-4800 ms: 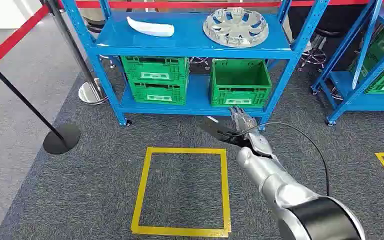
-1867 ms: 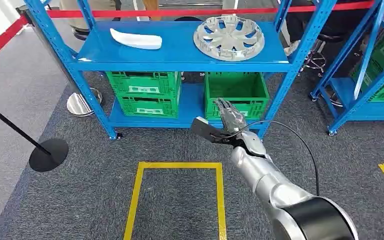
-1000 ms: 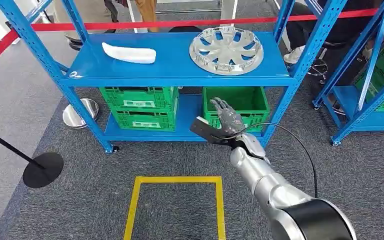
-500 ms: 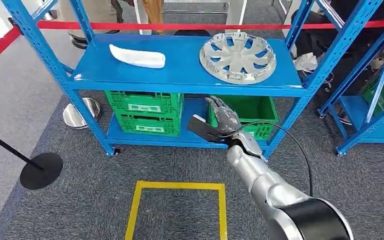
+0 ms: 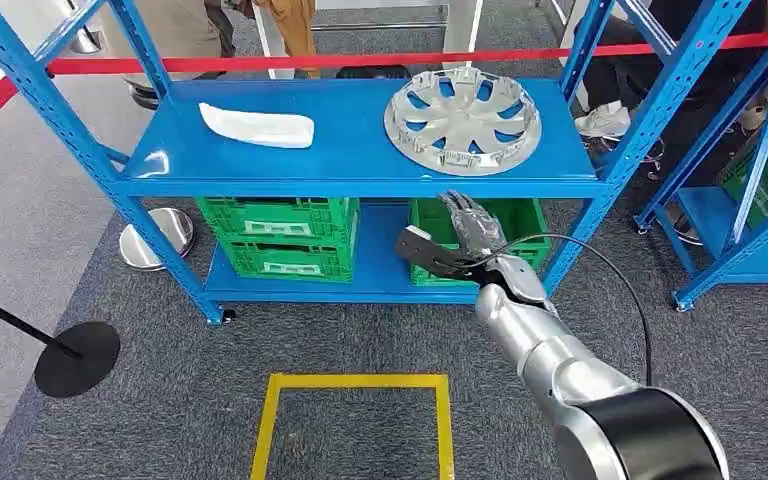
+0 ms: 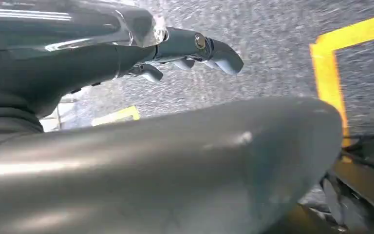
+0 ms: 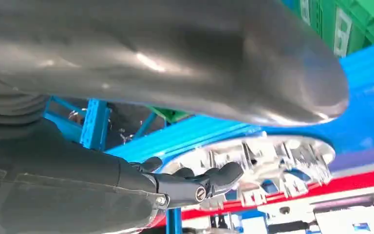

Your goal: Take the parts from the cabinet and place them on the table.

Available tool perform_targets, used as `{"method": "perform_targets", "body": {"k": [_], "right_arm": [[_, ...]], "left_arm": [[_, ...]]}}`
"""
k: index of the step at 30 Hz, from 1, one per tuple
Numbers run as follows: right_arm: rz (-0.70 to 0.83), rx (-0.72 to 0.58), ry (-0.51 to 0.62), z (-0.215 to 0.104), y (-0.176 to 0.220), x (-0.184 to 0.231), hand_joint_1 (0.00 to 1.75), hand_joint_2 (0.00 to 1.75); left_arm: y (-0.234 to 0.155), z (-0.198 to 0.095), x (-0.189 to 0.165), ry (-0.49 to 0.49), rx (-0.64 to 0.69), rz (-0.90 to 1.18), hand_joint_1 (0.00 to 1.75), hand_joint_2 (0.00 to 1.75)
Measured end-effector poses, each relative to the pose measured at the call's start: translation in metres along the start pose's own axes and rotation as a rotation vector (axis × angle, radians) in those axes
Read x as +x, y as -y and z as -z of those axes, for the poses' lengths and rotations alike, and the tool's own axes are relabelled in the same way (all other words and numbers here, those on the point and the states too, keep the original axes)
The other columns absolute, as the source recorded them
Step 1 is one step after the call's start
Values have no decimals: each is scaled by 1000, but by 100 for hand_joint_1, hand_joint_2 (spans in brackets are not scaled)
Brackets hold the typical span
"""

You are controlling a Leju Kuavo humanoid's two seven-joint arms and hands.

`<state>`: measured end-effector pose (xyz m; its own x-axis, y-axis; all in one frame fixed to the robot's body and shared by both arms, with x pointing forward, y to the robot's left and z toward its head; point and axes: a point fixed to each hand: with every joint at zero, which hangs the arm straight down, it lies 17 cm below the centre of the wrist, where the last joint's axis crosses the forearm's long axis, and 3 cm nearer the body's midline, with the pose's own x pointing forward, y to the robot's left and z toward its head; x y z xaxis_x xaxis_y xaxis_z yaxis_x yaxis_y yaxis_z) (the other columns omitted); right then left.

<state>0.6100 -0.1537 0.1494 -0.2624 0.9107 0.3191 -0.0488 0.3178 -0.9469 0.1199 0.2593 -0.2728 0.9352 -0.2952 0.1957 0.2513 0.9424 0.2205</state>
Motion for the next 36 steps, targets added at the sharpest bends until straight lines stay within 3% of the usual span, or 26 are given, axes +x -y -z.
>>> {"method": "perform_targets", "body": {"k": [8, 15, 22, 36], "right_arm": [[-10, -27, -11, 2, 12, -10, 0, 0], [-148, -17, -59, -1, 11, -28, 0, 0], [-208, -13, -62, 7, 27, -31, 0, 0], [-203, -24, -54, 5, 24, -30, 0, 0]], "left_arm": [[5, -1, 4, 12, -13, 33, 0, 0], [6, -2, -14, -26, -11, 32, 0, 0], [17, -4, -7, 3, -25, 12, 0, 0], [23, -5, -11, -3, -36, 24, 0, 0]]}}
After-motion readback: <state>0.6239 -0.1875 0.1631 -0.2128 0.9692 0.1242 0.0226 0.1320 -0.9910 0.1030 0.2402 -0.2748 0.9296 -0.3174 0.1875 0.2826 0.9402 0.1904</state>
